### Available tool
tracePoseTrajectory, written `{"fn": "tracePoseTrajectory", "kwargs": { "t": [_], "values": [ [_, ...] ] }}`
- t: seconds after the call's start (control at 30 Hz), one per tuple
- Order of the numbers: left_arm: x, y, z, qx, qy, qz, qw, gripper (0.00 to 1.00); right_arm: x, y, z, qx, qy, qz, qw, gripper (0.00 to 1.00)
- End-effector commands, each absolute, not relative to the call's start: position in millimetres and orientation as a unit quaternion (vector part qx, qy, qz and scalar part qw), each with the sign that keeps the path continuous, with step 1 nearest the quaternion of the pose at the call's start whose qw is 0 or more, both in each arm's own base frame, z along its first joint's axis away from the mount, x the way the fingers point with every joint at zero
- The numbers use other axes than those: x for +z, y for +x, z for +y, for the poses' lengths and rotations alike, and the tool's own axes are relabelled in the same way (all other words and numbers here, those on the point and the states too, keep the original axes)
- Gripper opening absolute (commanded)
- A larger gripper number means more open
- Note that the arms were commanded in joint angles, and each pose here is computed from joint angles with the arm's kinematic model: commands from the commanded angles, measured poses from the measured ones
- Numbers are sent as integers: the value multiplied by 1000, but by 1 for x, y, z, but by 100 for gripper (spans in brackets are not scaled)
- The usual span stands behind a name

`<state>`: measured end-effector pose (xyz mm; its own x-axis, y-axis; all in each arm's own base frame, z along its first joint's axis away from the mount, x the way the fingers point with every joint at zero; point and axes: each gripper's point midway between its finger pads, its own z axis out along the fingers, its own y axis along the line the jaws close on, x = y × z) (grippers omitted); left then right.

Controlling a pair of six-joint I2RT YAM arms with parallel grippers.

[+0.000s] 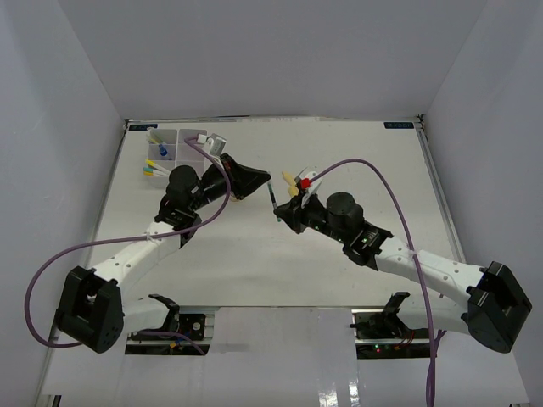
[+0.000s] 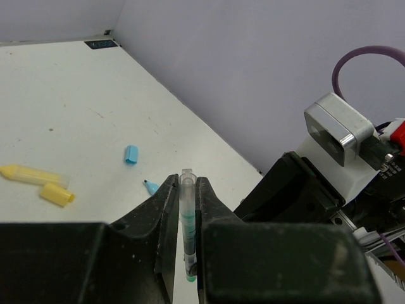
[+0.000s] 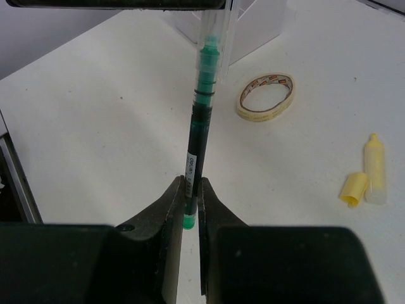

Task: Sort the stationery into containers
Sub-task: Close the pen cap on the pen.

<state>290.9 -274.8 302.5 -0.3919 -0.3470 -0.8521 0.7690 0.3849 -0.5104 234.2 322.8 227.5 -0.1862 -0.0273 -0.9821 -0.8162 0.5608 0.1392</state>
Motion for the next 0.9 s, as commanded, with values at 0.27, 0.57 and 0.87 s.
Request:
{"fn": "tracePoseTrajectory", "kwargs": {
  "t": [0.27, 0.57, 0.87],
  "values": [
    [229, 247, -286, -548, 194, 724, 371, 0, 332, 243, 318, 379, -269, 569, 679, 8],
    [209, 238, -281, -541, 181, 745, 347, 0, 348, 242, 317, 380, -267, 559, 687, 8],
    [192, 231, -282, -525, 180, 764, 329, 0, 359, 243, 320, 386, -266, 550, 691, 8]
  ]
}}
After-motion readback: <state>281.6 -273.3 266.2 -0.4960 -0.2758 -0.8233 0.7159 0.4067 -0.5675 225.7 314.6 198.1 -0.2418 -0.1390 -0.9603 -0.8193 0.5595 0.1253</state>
